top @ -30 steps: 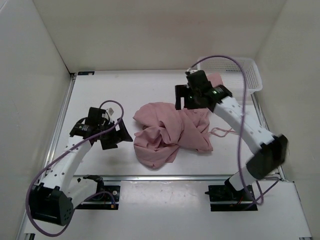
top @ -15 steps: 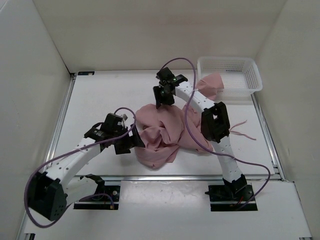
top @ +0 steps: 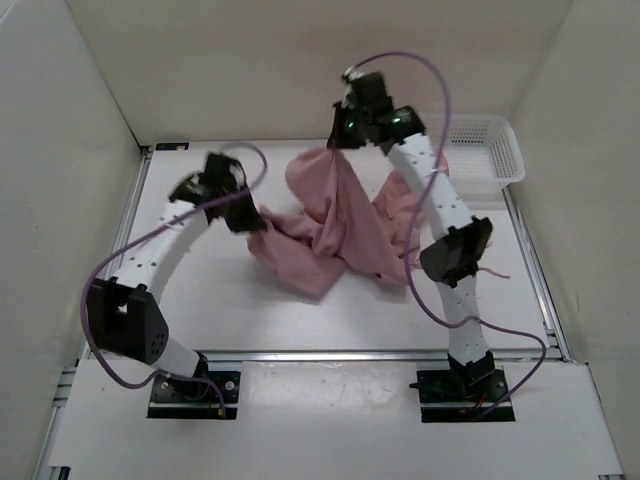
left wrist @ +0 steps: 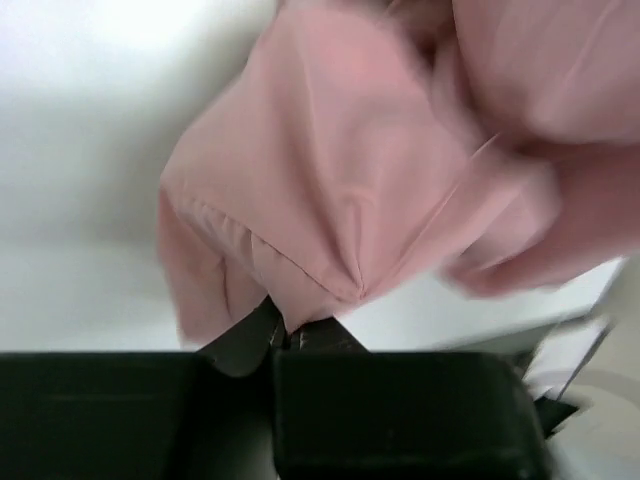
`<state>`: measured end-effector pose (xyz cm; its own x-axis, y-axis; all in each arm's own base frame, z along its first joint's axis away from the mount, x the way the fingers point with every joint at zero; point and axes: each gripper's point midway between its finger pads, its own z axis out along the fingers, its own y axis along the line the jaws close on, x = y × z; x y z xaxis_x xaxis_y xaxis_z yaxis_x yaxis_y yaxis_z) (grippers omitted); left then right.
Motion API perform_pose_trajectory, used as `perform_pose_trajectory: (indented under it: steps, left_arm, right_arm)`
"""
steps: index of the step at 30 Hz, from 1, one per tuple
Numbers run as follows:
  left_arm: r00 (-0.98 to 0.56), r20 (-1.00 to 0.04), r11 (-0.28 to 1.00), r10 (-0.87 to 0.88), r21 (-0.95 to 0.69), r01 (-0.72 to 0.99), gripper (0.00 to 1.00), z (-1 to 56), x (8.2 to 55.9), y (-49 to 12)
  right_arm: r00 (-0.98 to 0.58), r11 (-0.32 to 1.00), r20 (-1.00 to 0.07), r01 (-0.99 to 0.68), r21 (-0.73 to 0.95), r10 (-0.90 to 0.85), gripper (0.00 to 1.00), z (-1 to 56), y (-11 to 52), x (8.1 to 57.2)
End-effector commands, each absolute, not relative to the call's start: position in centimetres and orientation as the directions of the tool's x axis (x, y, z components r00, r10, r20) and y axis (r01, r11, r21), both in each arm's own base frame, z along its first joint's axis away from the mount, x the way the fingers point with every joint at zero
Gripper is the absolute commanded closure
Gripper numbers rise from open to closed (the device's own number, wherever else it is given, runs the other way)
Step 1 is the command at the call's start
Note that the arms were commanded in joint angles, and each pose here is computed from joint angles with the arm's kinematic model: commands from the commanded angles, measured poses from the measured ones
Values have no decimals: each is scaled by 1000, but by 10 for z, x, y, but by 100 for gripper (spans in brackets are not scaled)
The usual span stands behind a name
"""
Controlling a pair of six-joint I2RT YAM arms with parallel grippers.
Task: Fold and stack the trousers
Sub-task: Flatten the trousers out
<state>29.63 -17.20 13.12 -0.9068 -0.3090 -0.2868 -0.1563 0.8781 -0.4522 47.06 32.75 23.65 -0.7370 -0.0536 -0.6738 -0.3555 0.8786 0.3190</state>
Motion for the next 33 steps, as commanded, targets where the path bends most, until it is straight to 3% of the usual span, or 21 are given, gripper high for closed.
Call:
perform_pose_trajectory:
  steps: [1, 3, 5, 8, 12, 13, 14, 15, 16, 17, 18, 19, 21, 23, 24, 26, 27, 28, 29, 31, 33]
  left_arm:
    - [-719, -585, 890, -376, -444, -104, 90, 278, 352, -118]
    - [-564, -719, 881, -406, -471, -34, 90, 377, 365, -99]
    - [-501, -760, 879, -413, -477, -1, 90, 418, 360, -94]
    - [-412, -813, 870, -412, -485, 87, 90, 468, 339, -94]
    - [-459, -797, 845, -393, -510, 162, 90, 443, 316, -110]
    - [-548, -745, 848, -381, -518, 114, 90, 400, 313, -114]
    - [-550, -746, 847, -376, -518, 123, 90, 392, 300, -115]
    - [-582, -724, 847, -369, -520, 109, 78, 372, 296, -116]
    - [-621, -699, 851, -354, -517, 96, 62, 351, 289, -119]
    - [-697, -635, 861, -332, -506, 50, 40, 303, 281, -120]
    - [-714, -618, 864, -329, -502, 36, 18, 288, 271, -118]
    - [-739, -591, 868, -323, -496, 16, 0, 270, 265, -117]
    - [-782, -538, 880, -315, -475, -28, 0, 237, 256, -114]
    - [-784, -534, 883, -316, -467, -38, 2, 233, 256, -112]
    - [-775, -551, 885, -308, -465, -22, 11, 239, 258, -112]
    - [-754, -575, 901, -318, -431, -51, 37, 244, 270, -104]
    - [-736, -600, 906, -315, -421, -45, 67, 254, 277, -103]
    - [-744, -590, 911, -314, -408, -61, 78, 250, 286, -102]
    - [-744, -589, 921, -316, -377, -92, 87, 247, 291, -96]
    - [-760, -569, 930, -313, -345, -125, 90, 239, 307, -95]
    - [-779, -535, 928, -327, -338, -157, 90, 227, 315, -94]
  right_arm:
    - [-384, 744, -891, -517, 424, 241, 100, 472, 288, 440]
    - [-277, 701, -907, -576, 420, 316, 100, 532, 264, 409]
    - [-204, 681, -910, -609, 407, 362, 100, 571, 245, 376]
    - [-178, 724, -941, -602, 337, 289, 100, 563, 225, 347]
    - [-257, 841, -947, -453, 294, 193, 100, 485, 189, 330]
    - [-273, 863, -944, -415, 288, 184, 100, 465, 181, 325]
    - [-311, 919, -934, -289, 269, 176, 79, 420, 153, 316]
    - [-334, 942, -926, -218, 254, 173, 62, 394, 138, 309]
    - [-359, 957, -913, -138, 256, 193, 40, 367, 123, 302]
    - [-332, 962, -916, -72, 263, 226, 22, 358, 102, 284]
    - [-389, 971, -894, 13, 237, 223, 8, 323, 86, 273]
    - [-458, 962, -846, 145, 231, 272, 5, 272, 68, 263]
    - [-479, 937, -815, 279, 210, 325, 2, 243, 39, 238]
    - [-474, 912, -794, 337, 235, 380, 2, 226, 31, 225]
    - [-453, 904, -801, 353, 241, 391, 2, 229, 27, 224]
    - [-432, 900, -812, 363, 243, 394, 31, 235, 24, 225]
    - [-408, 895, -821, 366, 254, 399, 44, 248, 24, 229]
    - [-425, 900, -823, 377, 217, 376, 64, 248, 21, 233]
    - [-421, 900, -832, 392, 192, 361, 73, 253, 17, 234]
    - [-450, 900, -824, 406, 156, 345, 93, 255, 17, 238]
    - [-488, 903, -809, 413, 119, 329, 99, 248, 17, 238]
